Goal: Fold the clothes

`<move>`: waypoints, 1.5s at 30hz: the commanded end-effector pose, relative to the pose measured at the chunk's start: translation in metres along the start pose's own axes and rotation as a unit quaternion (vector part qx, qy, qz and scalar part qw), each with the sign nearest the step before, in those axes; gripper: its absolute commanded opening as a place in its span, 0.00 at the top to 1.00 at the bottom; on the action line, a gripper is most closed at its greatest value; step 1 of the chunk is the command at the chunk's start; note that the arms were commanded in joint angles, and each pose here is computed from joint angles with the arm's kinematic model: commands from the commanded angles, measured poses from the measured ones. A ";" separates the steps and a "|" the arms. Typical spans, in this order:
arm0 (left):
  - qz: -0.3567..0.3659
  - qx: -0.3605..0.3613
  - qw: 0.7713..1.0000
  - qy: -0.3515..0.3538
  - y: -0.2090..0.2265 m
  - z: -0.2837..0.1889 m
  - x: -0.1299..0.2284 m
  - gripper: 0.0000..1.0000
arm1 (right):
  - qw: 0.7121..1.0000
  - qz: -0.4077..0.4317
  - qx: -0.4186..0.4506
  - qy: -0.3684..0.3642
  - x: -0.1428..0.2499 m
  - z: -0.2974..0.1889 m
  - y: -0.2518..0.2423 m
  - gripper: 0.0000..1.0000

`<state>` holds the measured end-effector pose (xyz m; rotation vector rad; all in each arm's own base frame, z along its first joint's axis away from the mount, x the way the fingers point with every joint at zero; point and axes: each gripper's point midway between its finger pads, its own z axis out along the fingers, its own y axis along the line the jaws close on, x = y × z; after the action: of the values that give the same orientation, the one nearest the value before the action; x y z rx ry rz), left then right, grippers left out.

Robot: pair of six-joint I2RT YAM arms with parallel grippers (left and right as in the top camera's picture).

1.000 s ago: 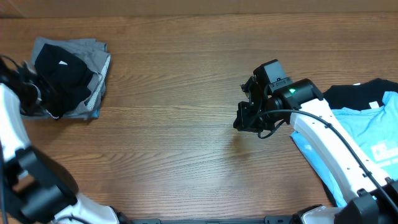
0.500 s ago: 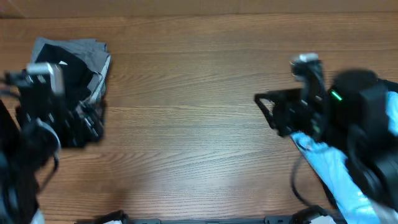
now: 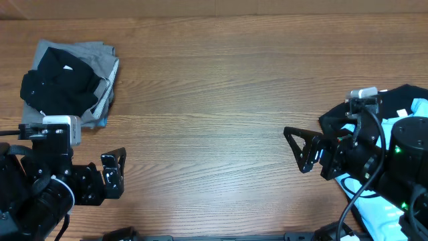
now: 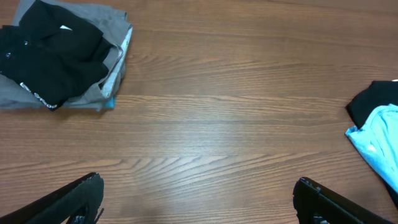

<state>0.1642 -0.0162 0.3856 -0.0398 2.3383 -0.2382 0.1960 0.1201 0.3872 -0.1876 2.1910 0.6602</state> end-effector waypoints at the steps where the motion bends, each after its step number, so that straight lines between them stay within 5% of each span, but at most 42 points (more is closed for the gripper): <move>1: 0.009 -0.004 1.000 0.004 0.001 0.001 0.002 0.00 | 1.000 0.001 0.009 0.004 0.003 -0.003 -0.003 0.00; 14: 0.009 -0.004 1.000 0.004 0.001 0.001 0.002 0.00 | 1.000 0.006 0.016 0.022 0.011 -0.002 -0.006 0.00; 23: 0.009 -0.004 1.000 0.004 0.001 0.001 0.002 0.00 | 0.980 -0.036 0.086 -0.175 -0.040 -0.010 -0.047 0.00; 45: 0.009 -0.004 1.000 0.004 0.001 0.001 0.002 0.00 | 0.955 -0.017 0.126 -0.268 0.113 0.072 -0.158 0.00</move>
<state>0.1641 -0.0147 0.3847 -0.0446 2.3423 -0.2288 0.2234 0.0396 0.2141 0.0326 1.7341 0.3550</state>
